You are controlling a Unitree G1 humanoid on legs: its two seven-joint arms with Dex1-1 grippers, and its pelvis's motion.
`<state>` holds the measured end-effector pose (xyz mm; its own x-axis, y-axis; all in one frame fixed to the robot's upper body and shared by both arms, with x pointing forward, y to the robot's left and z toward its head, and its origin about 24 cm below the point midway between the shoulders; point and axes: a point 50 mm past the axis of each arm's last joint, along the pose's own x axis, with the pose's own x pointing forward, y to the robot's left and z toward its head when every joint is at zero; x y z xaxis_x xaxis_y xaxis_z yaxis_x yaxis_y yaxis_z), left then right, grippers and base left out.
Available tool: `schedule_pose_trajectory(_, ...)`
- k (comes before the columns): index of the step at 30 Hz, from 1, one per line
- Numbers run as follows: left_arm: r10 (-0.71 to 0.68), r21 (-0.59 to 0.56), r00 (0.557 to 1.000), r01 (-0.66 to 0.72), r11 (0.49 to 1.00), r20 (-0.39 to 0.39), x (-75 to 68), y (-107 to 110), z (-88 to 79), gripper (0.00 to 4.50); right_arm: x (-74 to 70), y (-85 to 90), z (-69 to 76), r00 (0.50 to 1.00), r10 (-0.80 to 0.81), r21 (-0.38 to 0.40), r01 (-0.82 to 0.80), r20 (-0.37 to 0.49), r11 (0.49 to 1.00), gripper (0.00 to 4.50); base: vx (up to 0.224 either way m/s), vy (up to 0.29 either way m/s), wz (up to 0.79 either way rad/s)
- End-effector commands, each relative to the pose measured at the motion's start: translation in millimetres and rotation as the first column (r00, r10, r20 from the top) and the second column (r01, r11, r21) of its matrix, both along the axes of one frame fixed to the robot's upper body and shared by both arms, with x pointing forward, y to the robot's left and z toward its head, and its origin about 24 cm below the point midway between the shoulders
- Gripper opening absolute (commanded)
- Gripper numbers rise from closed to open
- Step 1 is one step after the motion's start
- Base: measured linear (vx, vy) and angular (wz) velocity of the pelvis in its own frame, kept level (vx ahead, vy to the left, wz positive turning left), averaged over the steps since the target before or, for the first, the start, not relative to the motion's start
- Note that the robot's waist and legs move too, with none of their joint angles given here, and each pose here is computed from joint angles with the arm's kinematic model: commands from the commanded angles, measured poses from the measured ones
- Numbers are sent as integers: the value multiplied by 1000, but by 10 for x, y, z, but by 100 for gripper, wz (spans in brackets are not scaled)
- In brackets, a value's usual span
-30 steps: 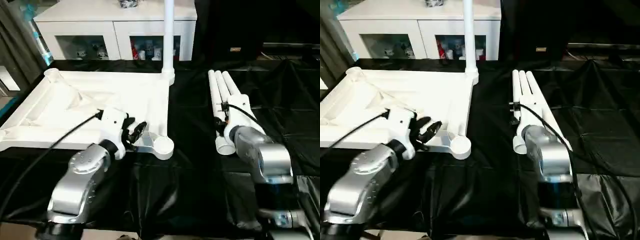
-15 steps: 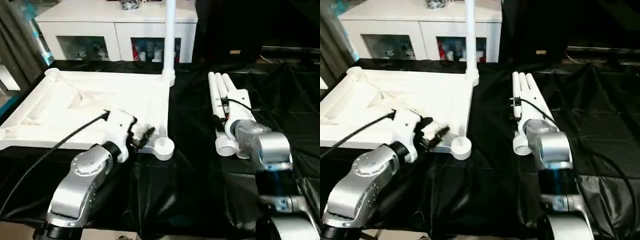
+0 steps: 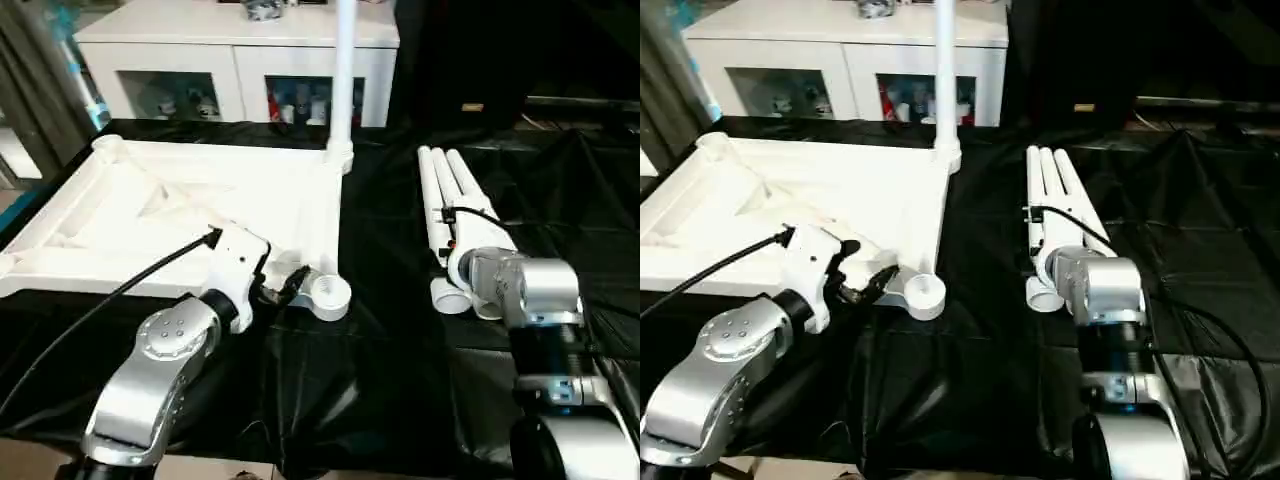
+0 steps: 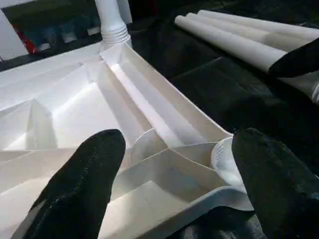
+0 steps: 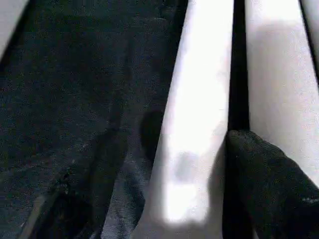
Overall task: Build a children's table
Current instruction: Pick table leg
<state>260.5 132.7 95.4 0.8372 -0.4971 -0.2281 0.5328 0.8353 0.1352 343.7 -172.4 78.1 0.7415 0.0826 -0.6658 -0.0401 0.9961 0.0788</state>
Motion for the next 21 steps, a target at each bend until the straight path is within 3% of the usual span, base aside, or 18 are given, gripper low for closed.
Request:
schedule_pose_trajectory(1,-9,16,1000,9,1000,-1,-31,-15,-1,394,-1,1,-26,999,4,44,-2,-37,999,358,0,0,0)
schedule_pose_trajectory(7,-63,26,998,64,998,-22,-92,-49,-8,404,-37,-8,-112,995,11,75,-3,-99,997,300,0,0,0)
schedule_pose_trajectory(14,-214,18,974,216,976,-74,-285,-175,-35,404,-78,-53,-218,988,5,92,9,-155,996,240,0,0,0)
schedule_pose_trajectory(21,-203,30,977,206,978,-62,-309,-158,-15,404,-64,-66,-277,985,-6,95,22,-172,995,200,0,0,0)
